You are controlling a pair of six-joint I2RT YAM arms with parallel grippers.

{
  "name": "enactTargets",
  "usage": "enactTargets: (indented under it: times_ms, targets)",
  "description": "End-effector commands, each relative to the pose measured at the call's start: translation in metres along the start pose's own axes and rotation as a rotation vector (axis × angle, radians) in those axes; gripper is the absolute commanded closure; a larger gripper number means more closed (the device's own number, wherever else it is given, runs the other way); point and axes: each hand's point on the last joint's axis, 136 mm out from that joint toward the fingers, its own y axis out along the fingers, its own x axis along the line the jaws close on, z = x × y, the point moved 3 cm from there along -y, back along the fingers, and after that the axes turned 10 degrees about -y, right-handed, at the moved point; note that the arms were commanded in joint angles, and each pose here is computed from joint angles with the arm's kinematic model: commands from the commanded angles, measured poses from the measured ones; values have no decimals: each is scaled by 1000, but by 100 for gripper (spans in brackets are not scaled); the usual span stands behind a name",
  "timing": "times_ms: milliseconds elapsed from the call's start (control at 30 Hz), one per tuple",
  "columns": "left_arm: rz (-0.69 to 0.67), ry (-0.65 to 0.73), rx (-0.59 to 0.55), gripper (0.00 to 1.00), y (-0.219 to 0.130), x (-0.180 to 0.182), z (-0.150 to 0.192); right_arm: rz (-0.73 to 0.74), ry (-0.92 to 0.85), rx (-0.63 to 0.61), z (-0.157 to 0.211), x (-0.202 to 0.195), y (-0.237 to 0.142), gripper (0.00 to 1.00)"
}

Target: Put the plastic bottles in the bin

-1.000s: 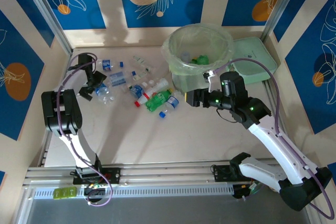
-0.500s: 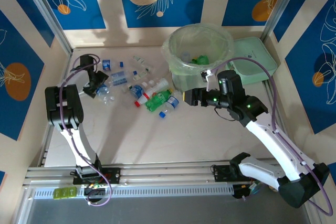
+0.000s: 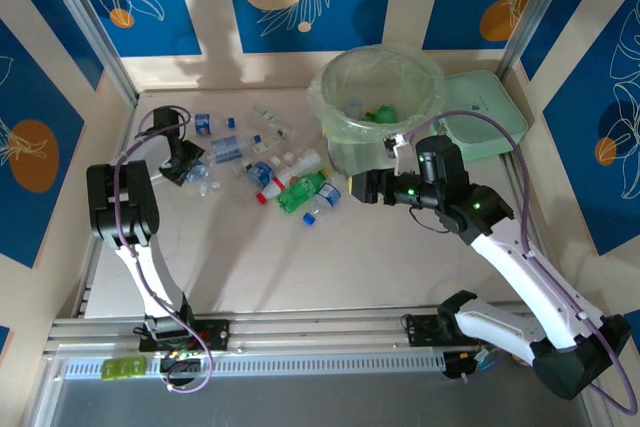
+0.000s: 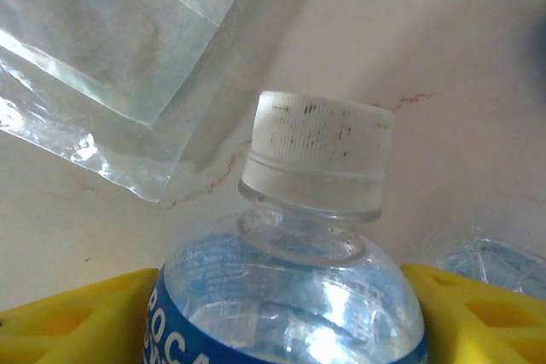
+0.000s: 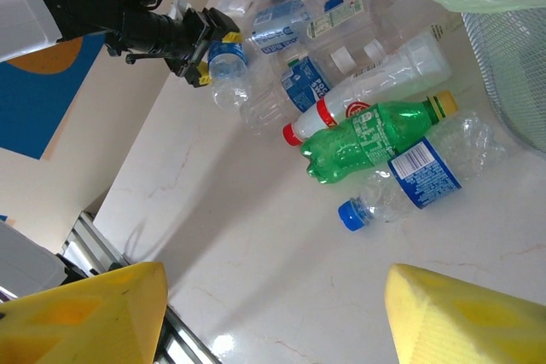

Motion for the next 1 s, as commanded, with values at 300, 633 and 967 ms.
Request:
enactTargets:
  times_ms: [300,633,967]
  targets:
    - [68,-59,-58,37,-81,3,1,-12,-25,-47,-8,17,-23,32]
    - [646,415,14,38,-212,-78,112,-71,-1,-28,-9,23,-9,32]
    - [1643,662,399,37,-376,-83,213,-365,-39,-125,-29,66,-11,19]
